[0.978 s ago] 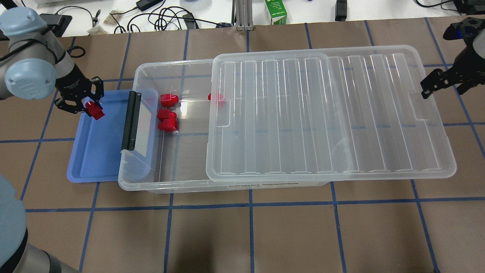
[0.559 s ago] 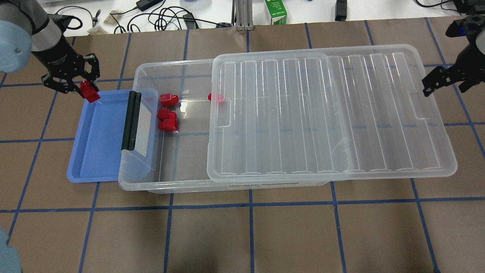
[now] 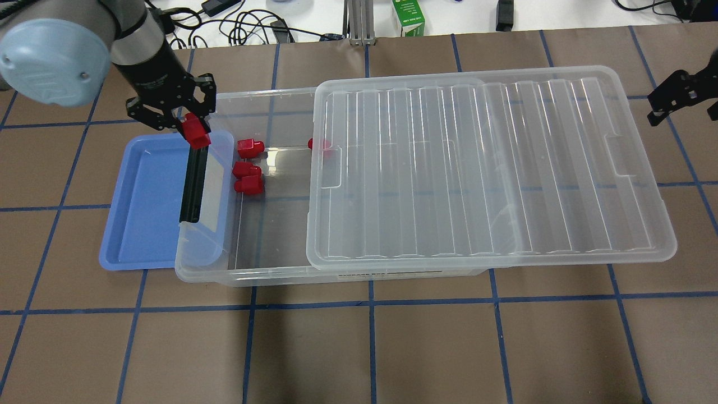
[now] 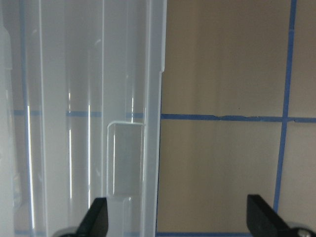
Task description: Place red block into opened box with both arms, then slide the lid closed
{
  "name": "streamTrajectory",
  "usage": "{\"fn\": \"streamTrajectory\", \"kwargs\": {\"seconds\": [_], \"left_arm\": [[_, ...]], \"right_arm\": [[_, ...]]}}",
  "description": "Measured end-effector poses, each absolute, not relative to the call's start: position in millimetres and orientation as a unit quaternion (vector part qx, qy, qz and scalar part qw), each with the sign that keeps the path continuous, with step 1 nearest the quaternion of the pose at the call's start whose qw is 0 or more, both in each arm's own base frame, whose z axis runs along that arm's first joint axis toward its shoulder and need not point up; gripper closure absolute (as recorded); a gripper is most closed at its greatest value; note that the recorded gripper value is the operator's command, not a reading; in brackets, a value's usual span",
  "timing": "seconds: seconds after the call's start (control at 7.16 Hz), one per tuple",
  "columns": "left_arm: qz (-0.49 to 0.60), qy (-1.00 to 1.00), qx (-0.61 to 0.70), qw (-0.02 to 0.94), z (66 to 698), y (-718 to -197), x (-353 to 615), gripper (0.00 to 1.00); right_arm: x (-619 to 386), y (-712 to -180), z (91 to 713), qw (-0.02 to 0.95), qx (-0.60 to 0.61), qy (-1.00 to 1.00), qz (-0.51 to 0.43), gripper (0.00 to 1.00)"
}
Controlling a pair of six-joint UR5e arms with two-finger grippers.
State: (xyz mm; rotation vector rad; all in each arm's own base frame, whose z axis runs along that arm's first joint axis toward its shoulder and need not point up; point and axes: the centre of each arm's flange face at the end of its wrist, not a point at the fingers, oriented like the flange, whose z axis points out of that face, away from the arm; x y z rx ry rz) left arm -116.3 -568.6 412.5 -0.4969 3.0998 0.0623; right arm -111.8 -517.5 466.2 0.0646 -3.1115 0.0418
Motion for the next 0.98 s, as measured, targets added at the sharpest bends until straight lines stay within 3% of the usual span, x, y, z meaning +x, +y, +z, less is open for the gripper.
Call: {"fn": "streamTrajectory", "kwargs": {"seconds": [0.42,0.98], "left_arm": [[0.040,0.993,-0.114,0.004,373.4,-554.0,-156.4,1.00],[0.039,0.997,-0.070,-0.007,302.9,-550.9,-159.7,1.00]], "right_arm": [[-88.9,-473.5,527.7,0.015,0.009,-1.000,0.009,0.00],[0.6,-483.5,532.8,0.003,-0.027,-0.999,0.021,0.00]]}}
